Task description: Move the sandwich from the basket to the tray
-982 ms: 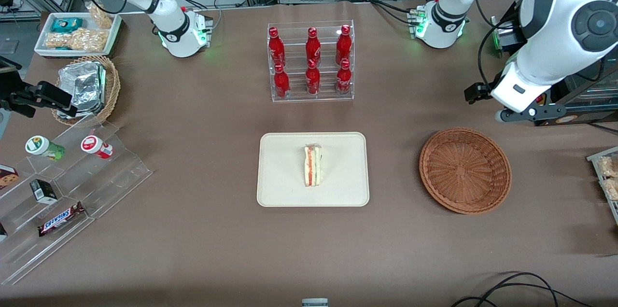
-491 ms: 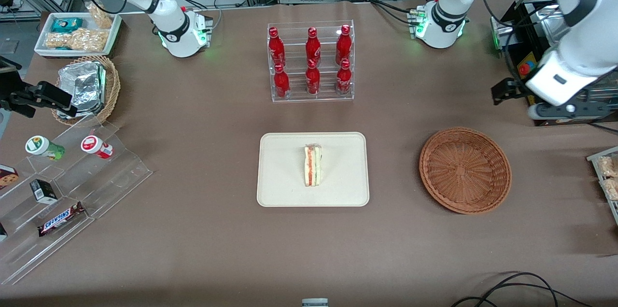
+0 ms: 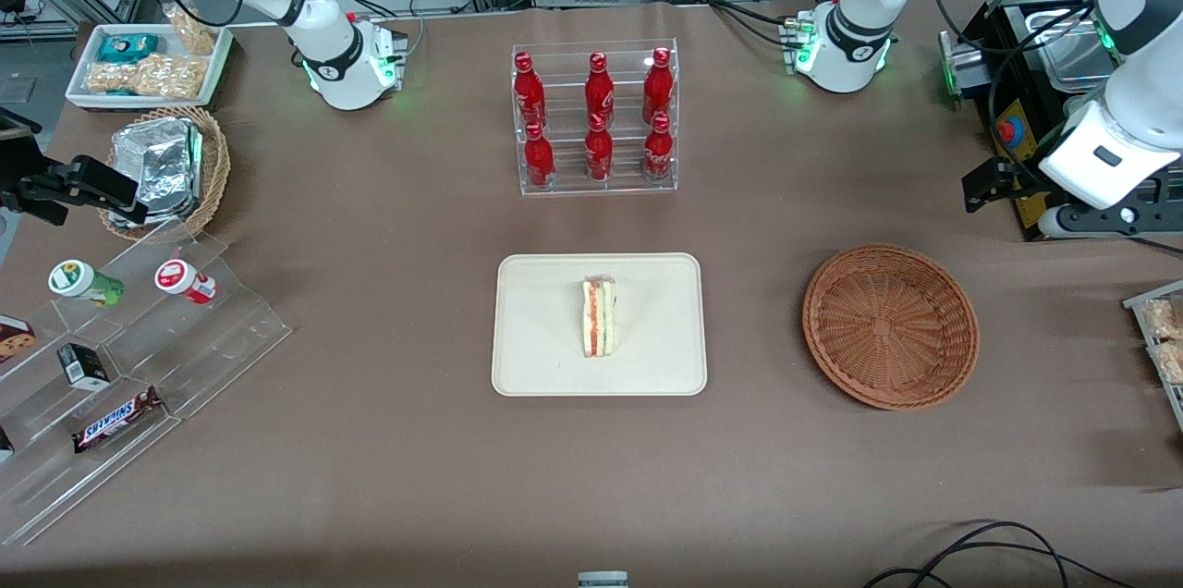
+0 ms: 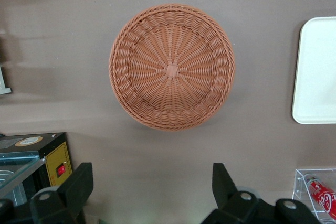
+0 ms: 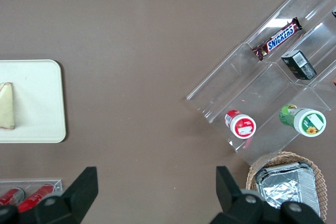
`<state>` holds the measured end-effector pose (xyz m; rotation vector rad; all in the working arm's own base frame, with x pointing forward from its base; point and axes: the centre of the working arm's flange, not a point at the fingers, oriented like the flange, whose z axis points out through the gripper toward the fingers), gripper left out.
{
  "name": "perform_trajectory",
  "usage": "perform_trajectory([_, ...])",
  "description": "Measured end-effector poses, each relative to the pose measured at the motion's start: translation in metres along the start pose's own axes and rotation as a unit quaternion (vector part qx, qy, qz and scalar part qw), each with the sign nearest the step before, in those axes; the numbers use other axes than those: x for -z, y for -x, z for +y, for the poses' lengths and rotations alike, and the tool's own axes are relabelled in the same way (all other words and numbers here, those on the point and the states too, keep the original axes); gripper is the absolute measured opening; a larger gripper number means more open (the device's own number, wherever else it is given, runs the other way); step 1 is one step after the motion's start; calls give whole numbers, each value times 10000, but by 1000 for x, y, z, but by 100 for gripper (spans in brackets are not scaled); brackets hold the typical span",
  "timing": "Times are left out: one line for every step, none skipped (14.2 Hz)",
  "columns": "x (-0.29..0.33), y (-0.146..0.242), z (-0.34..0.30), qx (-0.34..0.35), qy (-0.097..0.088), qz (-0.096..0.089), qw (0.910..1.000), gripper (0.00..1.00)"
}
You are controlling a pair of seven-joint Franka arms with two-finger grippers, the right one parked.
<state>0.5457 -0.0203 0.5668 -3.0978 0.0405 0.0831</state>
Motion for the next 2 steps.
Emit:
perform_trajectory([1,-1,-4,24,4,14,10000,100])
perform_trajectory([1,-2,-6,36,7,14,10000,100])
